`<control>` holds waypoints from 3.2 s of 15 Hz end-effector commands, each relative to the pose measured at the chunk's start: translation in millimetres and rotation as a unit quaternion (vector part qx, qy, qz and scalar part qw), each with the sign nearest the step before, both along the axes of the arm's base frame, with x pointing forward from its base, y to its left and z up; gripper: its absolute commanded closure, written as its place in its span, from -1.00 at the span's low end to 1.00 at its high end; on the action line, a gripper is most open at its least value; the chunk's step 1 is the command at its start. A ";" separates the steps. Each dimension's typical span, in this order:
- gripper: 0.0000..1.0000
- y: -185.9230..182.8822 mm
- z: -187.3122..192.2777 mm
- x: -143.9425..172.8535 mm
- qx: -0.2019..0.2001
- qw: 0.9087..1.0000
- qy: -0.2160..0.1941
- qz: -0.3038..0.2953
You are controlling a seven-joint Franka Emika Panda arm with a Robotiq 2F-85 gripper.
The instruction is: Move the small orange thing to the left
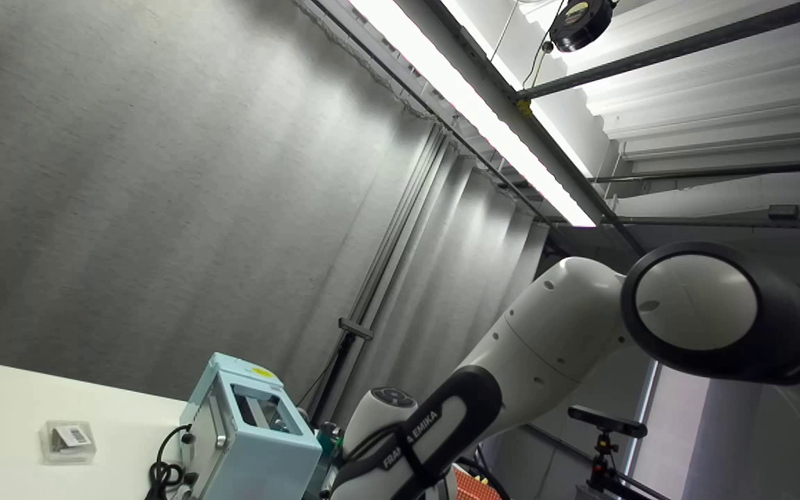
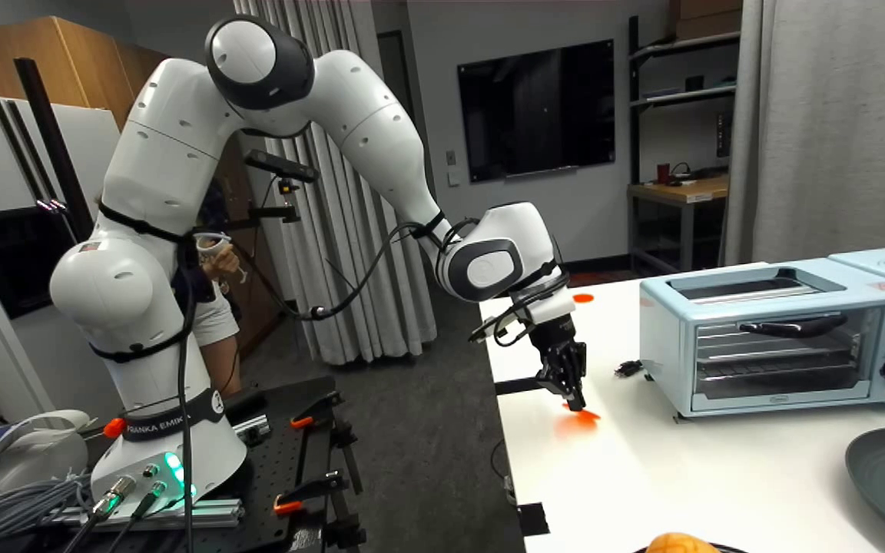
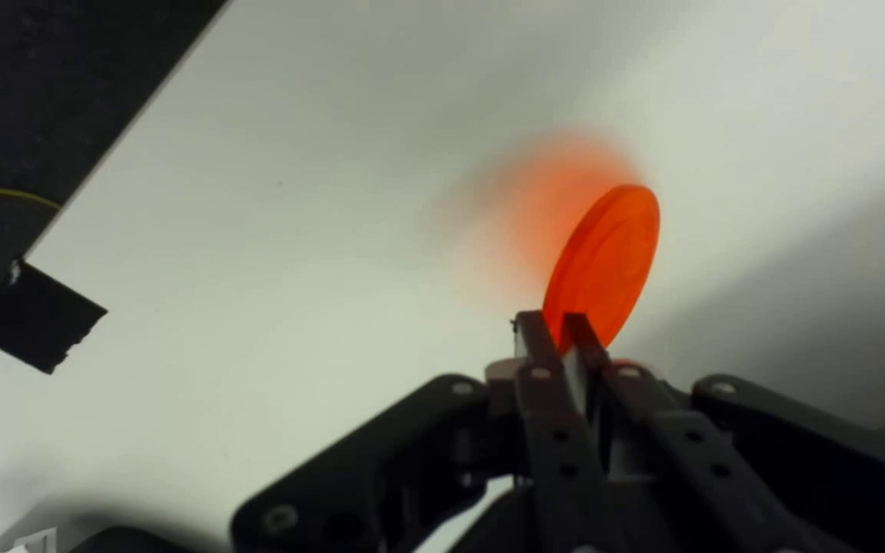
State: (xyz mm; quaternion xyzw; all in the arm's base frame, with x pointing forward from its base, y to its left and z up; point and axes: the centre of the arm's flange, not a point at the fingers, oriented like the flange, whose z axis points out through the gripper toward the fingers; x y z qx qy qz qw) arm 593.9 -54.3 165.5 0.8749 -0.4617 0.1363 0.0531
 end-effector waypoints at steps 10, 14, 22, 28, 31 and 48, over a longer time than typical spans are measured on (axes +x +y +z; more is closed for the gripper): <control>0.18 -24.3 -9.6 13.3 -0.003 0.997 0.081 -0.017; -0.43 -27.0 -9.9 17.4 -0.005 0.996 0.091 -0.018; -1.00 -35.8 9.8 24.0 -0.049 0.996 0.079 -0.003; -1.00 -55.2 50.2 13.1 -0.143 0.988 0.055 0.027; -1.00 -59.5 70.3 4.2 -0.187 0.980 0.046 0.046; -1.00 -78.0 135.2 -56.5 -0.239 0.970 -0.022 0.046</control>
